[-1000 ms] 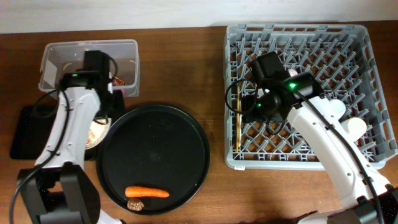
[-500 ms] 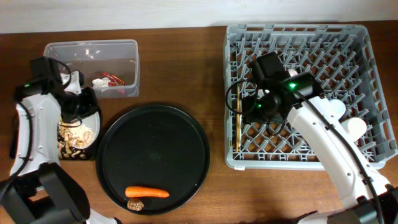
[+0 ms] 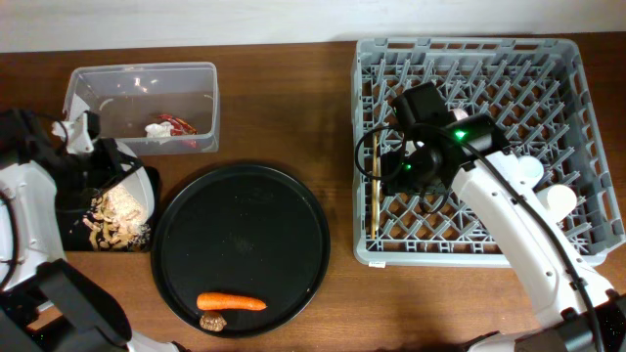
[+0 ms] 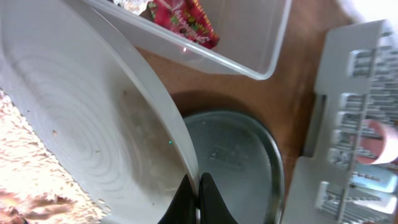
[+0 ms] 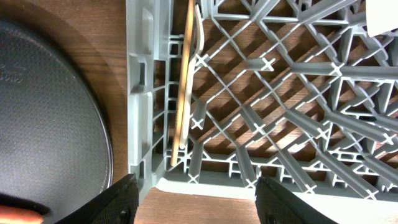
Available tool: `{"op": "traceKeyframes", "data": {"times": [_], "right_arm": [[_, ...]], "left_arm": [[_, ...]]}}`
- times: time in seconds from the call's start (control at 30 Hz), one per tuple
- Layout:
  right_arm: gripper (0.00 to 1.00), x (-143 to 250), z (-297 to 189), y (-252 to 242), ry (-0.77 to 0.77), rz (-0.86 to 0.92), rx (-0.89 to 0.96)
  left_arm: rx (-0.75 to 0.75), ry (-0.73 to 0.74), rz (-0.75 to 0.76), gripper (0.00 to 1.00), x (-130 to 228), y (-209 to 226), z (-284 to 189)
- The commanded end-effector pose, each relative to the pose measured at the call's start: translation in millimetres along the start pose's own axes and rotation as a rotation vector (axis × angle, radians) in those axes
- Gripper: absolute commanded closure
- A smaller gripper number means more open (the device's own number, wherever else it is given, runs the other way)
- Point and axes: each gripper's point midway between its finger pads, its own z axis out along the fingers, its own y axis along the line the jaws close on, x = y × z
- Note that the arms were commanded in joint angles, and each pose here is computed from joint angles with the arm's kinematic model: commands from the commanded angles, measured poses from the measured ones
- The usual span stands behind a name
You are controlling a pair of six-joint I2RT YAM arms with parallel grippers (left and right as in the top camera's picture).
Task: Sort waste into correct bins and load items into the dishwasher rack
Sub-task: 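Tilt the grey plate with the left gripper to dump scraps onto tray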
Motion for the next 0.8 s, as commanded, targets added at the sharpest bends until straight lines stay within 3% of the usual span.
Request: {"op": "traceKeyframes", "data": {"times": [0.0, 0.43, 0.73, 0.77], "right_arm": [[0.36, 0, 1, -2, 0.000, -0.008, 0.014], [0.37, 2, 1, -3, 0.008, -0.008, 0.016], [0.37, 3, 1, -3, 0.011, -0.008, 0.017], [0.37, 3, 1, -3, 0.013, -0.008, 0.018]], "left_arm": [[0.149, -0.067, 0.039, 1.00, -10, -21, -22], [0.349, -0.172, -0.060, 1.00, -22, -17, -62], [0.353, -0.215, -0.084, 1.00, -24, -2, -75], [0.372, -0.228, -0.032, 1.00, -25, -6, -76]]}}
